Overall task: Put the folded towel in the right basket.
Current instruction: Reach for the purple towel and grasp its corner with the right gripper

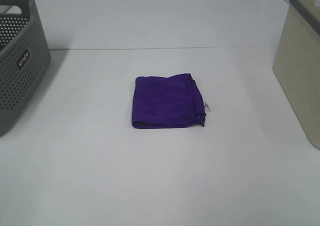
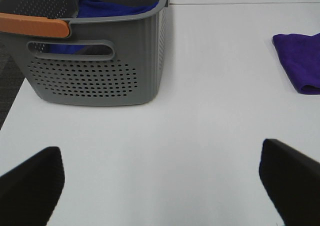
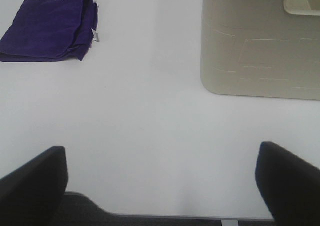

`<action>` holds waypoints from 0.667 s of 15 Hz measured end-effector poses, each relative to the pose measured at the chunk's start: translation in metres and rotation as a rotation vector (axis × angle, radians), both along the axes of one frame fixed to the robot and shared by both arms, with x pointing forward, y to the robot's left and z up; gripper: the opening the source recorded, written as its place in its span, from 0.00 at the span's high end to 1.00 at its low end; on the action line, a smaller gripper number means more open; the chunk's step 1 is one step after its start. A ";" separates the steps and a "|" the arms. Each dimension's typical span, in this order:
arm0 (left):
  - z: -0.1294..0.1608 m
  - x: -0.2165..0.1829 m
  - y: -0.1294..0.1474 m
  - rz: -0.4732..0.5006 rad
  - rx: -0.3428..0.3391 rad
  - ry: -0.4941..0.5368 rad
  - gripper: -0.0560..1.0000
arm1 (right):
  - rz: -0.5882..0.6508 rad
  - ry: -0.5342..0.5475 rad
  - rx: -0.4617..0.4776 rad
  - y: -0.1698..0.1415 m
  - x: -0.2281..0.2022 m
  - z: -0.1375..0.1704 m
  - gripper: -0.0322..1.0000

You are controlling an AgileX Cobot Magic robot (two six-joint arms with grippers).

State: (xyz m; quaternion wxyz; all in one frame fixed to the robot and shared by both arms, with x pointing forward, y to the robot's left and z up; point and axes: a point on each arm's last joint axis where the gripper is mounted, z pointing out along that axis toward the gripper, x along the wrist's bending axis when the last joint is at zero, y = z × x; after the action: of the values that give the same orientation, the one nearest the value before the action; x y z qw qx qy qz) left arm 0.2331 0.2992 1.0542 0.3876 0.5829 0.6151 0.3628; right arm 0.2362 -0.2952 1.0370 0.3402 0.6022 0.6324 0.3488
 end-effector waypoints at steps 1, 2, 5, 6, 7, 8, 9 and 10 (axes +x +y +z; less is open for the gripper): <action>0.000 0.000 0.000 0.000 0.000 0.000 0.01 | 0.000 0.000 0.000 0.000 0.000 0.000 0.02; 0.000 0.000 0.000 0.000 0.000 0.000 0.01 | 0.000 0.000 0.000 0.000 0.000 0.000 0.02; 0.000 0.000 0.000 0.000 0.000 0.000 0.01 | 0.000 0.000 0.000 0.000 0.000 0.000 0.02; 0.000 0.000 0.000 0.000 0.000 0.000 0.01 | 0.000 0.000 0.000 0.000 0.000 0.000 0.02; 0.000 0.000 0.000 0.000 0.000 0.000 0.01 | 0.000 0.000 0.000 0.000 0.000 0.000 0.02; 0.000 0.000 0.000 0.000 0.000 0.000 0.01 | 0.000 0.000 0.000 0.000 0.000 0.000 0.02; 0.000 0.000 0.000 0.000 0.000 0.000 0.01 | 0.000 0.000 0.000 0.000 0.000 0.000 0.02; 0.000 0.000 0.000 0.000 0.000 0.000 0.01 | 0.000 0.000 0.000 0.000 0.000 0.000 0.02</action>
State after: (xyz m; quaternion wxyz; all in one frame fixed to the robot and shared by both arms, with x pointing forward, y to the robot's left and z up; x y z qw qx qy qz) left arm 0.2331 0.2992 1.0542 0.3876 0.5829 0.6151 0.3628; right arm 0.2362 -0.2952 1.0370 0.3402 0.6022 0.6324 0.3488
